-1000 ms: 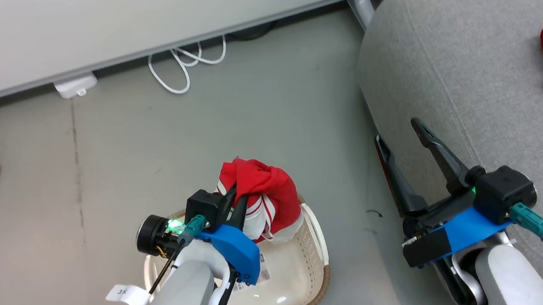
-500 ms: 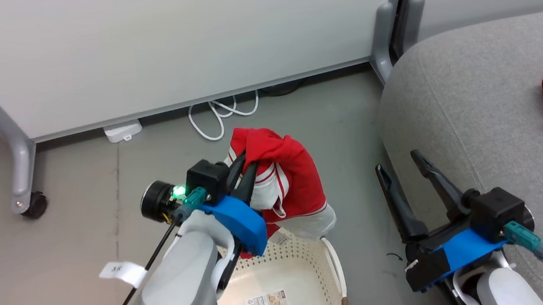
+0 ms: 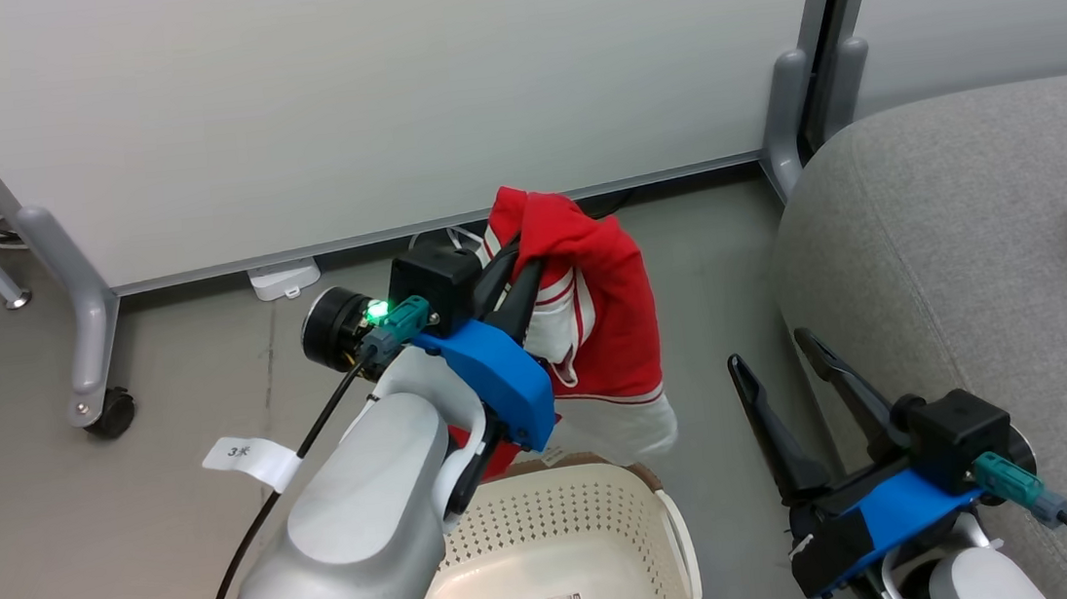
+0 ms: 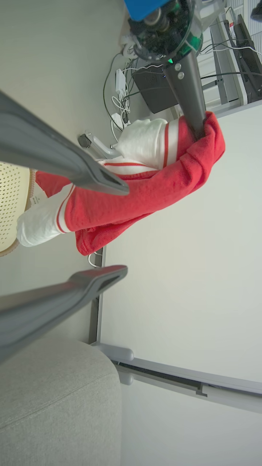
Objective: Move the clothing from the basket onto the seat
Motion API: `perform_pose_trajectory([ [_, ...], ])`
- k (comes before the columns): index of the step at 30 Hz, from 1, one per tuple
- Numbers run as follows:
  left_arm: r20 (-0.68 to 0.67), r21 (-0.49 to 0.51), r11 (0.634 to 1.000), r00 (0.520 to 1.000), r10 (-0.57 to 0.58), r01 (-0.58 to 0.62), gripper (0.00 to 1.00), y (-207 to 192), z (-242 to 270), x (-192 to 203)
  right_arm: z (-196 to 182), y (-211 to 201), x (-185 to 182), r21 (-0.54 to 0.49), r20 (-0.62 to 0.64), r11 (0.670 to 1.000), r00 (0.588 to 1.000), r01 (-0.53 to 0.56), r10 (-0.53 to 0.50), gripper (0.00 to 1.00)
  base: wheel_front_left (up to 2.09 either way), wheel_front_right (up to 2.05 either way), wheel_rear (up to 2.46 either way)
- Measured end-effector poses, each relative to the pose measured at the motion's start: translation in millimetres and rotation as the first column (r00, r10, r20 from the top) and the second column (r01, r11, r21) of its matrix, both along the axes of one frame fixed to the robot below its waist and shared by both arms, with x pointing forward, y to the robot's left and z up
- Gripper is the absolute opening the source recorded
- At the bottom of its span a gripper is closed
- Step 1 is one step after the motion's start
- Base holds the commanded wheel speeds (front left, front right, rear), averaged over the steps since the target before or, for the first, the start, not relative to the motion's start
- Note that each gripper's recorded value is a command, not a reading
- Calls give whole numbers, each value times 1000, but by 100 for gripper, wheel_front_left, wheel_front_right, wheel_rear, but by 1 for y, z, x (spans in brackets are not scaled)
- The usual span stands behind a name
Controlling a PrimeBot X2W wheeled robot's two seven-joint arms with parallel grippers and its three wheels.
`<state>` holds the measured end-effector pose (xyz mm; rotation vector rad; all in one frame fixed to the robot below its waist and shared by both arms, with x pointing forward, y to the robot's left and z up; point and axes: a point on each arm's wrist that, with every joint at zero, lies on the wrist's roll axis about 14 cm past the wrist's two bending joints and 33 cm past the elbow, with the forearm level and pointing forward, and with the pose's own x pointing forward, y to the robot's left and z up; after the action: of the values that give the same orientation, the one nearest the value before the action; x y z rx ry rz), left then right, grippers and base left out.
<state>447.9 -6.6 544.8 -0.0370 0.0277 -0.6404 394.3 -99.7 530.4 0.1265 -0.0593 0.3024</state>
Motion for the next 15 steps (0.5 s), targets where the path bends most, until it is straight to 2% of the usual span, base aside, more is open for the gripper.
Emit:
perform_pose_trajectory([
  [7, 3, -3, 1000, 1000, -16, 16, 0, -6, 3, -3, -4, 5, 0, -4, -18, 1000, 1000, -14, 14, 100, 0, 0, 0],
  [15, 1, -7, 999, 999, -54, 54, 0, -17, 3, -5, -20, 15, 17, -53, -111, 997, 993, -54, 48, 100, 0, 0, 0],
])
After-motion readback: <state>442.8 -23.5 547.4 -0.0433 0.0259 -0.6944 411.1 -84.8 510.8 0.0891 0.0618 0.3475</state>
